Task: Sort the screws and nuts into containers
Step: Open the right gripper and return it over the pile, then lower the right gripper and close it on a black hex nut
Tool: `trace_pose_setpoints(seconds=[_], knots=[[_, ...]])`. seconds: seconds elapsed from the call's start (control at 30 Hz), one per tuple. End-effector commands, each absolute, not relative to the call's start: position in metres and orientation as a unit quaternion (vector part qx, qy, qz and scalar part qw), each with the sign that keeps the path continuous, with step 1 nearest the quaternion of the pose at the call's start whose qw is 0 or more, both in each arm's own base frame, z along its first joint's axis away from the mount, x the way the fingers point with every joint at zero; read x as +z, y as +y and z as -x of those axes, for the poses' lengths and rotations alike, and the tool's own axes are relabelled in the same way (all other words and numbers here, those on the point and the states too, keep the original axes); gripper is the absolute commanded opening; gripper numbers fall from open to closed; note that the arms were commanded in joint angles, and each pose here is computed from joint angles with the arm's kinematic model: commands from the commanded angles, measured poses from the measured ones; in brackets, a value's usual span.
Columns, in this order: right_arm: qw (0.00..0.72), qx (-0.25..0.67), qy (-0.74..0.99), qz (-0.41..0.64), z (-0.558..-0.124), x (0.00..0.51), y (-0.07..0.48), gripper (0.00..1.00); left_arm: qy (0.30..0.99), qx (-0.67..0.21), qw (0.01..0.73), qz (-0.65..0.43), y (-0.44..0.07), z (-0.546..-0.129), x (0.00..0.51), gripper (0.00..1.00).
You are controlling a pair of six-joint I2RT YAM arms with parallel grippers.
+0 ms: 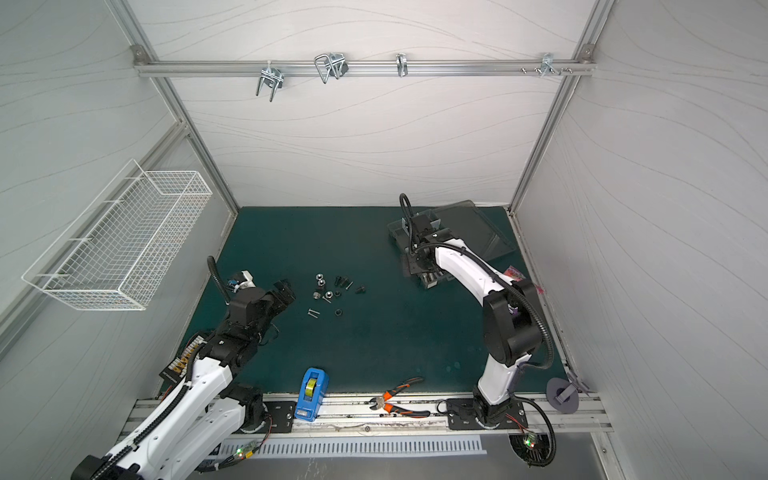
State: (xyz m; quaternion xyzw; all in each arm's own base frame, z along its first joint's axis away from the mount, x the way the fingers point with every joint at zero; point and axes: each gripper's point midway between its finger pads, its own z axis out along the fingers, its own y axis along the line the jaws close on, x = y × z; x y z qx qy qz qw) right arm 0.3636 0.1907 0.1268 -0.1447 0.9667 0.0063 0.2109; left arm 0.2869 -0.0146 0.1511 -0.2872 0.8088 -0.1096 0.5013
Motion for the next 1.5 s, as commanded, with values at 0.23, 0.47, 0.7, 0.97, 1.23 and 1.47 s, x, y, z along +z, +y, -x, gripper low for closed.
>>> trace_pose_setpoints(seconds=[0.23,0.47,0.7,0.97,1.23,1.47], knots=[[0.177,0.043,0.958,0.221,-0.302,0.113,0.272,0.99,0.800,-0.116,0.513,0.290,-0.015,-0.290,0.160,1.00],[0.160,0.058,0.947,0.272,-0.276,0.099,0.320,0.99,0.799,-0.119,0.513,0.291,-0.015,-0.287,0.160,0.99],[0.150,0.071,0.937,0.306,-0.262,0.092,0.351,0.99,0.799,-0.113,0.512,0.293,-0.010,-0.278,0.157,1.00],[0.133,0.076,0.929,0.336,-0.248,0.081,0.373,0.99,0.788,-0.108,0.523,0.306,-0.002,-0.266,0.161,1.00],[0.124,0.084,0.921,0.358,-0.238,0.076,0.389,0.97,0.784,-0.104,0.522,0.319,0.004,-0.256,0.162,1.00],[0.115,0.082,0.913,0.384,-0.231,0.067,0.406,0.91,0.786,-0.102,0.513,0.329,0.007,-0.246,0.157,1.00]])
